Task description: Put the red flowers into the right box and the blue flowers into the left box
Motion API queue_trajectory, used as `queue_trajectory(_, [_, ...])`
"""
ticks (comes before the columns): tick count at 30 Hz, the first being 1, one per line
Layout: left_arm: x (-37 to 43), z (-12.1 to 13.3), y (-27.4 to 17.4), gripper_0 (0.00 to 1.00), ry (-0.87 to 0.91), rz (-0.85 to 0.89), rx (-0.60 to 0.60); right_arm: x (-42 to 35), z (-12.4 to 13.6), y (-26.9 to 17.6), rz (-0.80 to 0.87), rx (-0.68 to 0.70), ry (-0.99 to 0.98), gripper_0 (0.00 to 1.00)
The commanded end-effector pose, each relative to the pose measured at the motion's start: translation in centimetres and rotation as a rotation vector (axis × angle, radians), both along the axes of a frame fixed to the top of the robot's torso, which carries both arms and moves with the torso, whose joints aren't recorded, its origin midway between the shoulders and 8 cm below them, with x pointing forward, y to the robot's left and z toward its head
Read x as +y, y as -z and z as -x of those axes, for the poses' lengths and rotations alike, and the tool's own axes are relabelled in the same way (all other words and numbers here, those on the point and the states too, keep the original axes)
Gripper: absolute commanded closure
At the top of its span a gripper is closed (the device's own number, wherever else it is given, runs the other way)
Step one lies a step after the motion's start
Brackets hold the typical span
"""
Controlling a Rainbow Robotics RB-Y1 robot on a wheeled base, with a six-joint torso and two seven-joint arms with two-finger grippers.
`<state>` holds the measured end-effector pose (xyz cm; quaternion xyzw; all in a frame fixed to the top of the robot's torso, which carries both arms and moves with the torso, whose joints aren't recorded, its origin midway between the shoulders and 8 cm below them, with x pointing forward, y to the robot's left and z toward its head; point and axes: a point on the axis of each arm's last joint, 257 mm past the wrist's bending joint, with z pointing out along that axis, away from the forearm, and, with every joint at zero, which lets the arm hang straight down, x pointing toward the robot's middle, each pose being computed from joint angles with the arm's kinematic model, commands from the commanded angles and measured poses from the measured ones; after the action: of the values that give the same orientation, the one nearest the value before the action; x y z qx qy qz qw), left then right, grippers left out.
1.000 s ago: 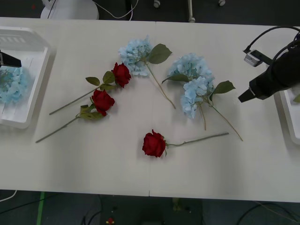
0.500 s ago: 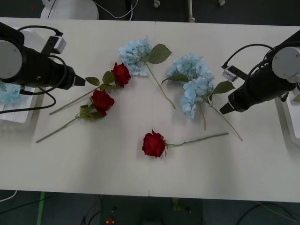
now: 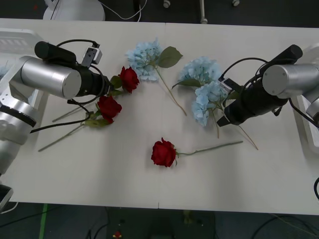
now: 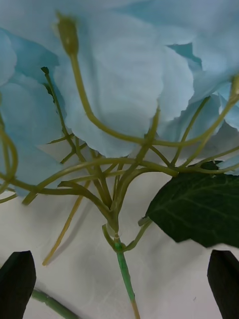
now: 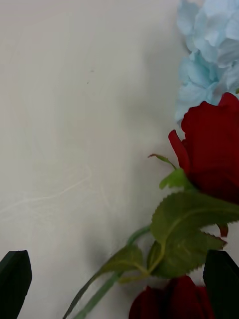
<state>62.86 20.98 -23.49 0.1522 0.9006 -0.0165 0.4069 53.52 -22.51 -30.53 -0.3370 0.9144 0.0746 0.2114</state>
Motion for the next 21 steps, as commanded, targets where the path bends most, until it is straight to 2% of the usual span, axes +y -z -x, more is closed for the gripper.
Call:
queue_trajectory(1, [-4.0, -3.0, -2.1, 0.0, 0.137, -0.099, -0.1, 1.2, -0.2, 0.2, -0.017, -0.001, 0.018, 0.0])
queue_trajectory(10, [-6.4, -2.3, 1.3, 0.0, 0.224, -0.186, -0.064, 1.7, -0.6, 1.0, -0.03, -0.006, 0.034, 0.01])
queue_trajectory(12, [-6.7, -2.1, 1.8, 0.0, 0.234, -0.201, -0.057, 1.7, -0.8, 1.0, -0.032, -0.013, 0.038, 0.05])
queue_trajectory(14, [-6.8, -2.0, 2.2, 0.0, 0.234, -0.206, -0.053, 1.7, -0.8, 1.0, -0.034, -0.012, 0.04, 0.2])
queue_trajectory(16, [-6.8, -2.1, 2.4, 0.0, 0.235, -0.221, -0.059, 1.7, -0.8, 1.0, -0.033, -0.013, 0.037, 0.47])
queue_trajectory(18, [-6.7, -2.2, 2.7, 0.02, 0.232, -0.231, -0.062, 1.7, -0.8, 1.0, -0.03, -0.014, 0.037, 0.61])
queue_trajectory(19, [-6.7, -2.4, 3.0, 0.21, 0.23, -0.239, -0.069, 1.7, -0.8, 1.1, -0.029, -0.015, 0.039, 0.82])
queue_trajectory(20, [-6.6, -2.4, 3.1, 0.29, 0.227, -0.239, -0.072, 1.5, -0.9, 1.0, -0.027, -0.016, 0.04, 0.9])
queue_trajectory(21, [-6.8, -2.6, 3.4, 0.51, 0.226, -0.237, -0.082, 1.5, -0.9, 1.0, -0.024, -0.018, 0.04, 1.0])
